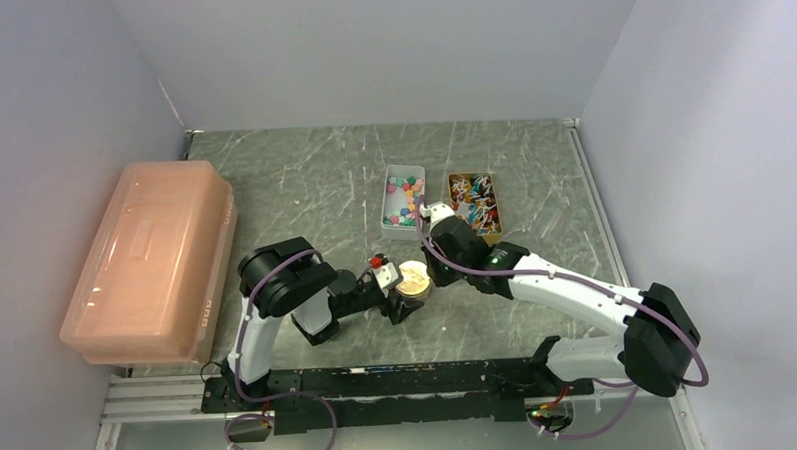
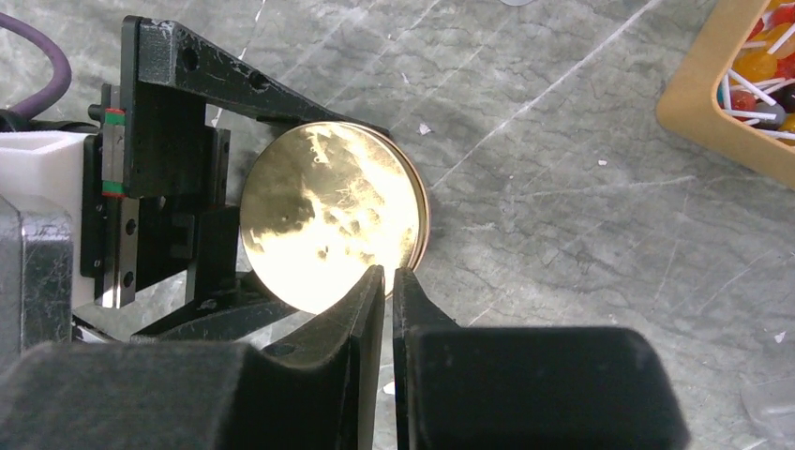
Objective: Pack the candies
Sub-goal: Move the packing bottle to the center of the board, then screw the bottle lid onto the packing bottle.
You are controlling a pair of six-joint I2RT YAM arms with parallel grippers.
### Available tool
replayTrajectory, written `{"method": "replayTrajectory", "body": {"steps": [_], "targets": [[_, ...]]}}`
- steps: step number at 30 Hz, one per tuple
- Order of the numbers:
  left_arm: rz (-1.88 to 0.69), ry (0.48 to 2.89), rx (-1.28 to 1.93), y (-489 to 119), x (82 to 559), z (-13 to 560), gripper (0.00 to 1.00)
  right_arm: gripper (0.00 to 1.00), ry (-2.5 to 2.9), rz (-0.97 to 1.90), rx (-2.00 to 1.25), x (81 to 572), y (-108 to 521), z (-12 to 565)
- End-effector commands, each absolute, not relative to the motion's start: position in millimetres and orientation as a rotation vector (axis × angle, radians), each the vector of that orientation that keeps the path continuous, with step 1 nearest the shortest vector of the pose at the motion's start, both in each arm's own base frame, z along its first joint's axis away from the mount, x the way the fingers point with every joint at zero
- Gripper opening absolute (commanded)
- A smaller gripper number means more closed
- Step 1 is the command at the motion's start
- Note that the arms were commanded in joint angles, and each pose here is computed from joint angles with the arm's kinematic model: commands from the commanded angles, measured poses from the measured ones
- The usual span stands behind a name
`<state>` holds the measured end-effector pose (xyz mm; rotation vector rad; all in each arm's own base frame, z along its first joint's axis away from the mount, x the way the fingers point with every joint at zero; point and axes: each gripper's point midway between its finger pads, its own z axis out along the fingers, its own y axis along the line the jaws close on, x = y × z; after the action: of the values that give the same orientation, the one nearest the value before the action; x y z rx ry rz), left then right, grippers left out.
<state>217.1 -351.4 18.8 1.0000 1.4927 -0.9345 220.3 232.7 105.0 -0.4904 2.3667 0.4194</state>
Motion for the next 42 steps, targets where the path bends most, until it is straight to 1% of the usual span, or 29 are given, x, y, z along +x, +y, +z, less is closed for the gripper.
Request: {"method": "replayTrajectory", "body": {"steps": [1, 5, 7, 12, 18, 21, 24, 27, 34, 37, 42], "targets": [[-1.017, 1.684, 1.065, -336.7, 183.1, -24.2, 0.43, 0.11, 2.301, 0.465, -0.474, 236.8, 248.8, 124.0], [-1.015, 1.686, 1.065, -337.0, 183.3, -24.3, 0.43, 0.05, 2.349, 0.427, -0.487, 236.2, 246.0, 102.7], [-1.018, 1.688, 1.062, -336.7, 183.2, -24.4, 0.42, 0.0, 2.386, 0.398, -0.494, 233.2, 242.1, 89.8], [-1.019, 1.69, 1.062, -337.2, 183.1, -25.6, 0.42, 0.0, 2.406, 0.389, -0.481, 227.7, 236.1, 82.6], [-1.021, 1.697, 1.065, -338.2, 183.2, -27.2, 0.42, 0.0, 2.331, 0.407, -0.454, 235.7, 237.6, 116.8], [-1.02, 1.7, 1.064, -337.4, 183.1, -27.3, 0.42, 0.0, 2.299, 0.46, -0.463, 235.4, 244.9, 135.3], [-1.016, 1.699, 1.065, -337.4, 183.4, -26.7, 0.41, 0.0, 2.286, 0.524, -0.473, 230.7, 251.9, 142.0], [-1.013, 1.701, 1.066, -336.8, 183.7, -26.7, 0.41, 0.0, 2.312, 0.559, -0.49, 224.3, 257.1, 132.2], [-1.012, 1.704, 1.064, -337.2, 184.0, -27.1, 0.41, 0.0, 2.459, 0.512, -0.513, 205.9, 249.5, 75.5], [-1.015, 1.706, 1.064, -337.6, 184.1, -27.4, 0.41, 0.0, 2.454, 0.513, -0.509, 204.3, 250.7, 76.7], [-1.012, 1.71, 1.061, -337.1, 184.5, -28.2, 0.4, 0.0, 2.388, 0.484, -0.47, 217.5, 249.9, 103.4]]}}
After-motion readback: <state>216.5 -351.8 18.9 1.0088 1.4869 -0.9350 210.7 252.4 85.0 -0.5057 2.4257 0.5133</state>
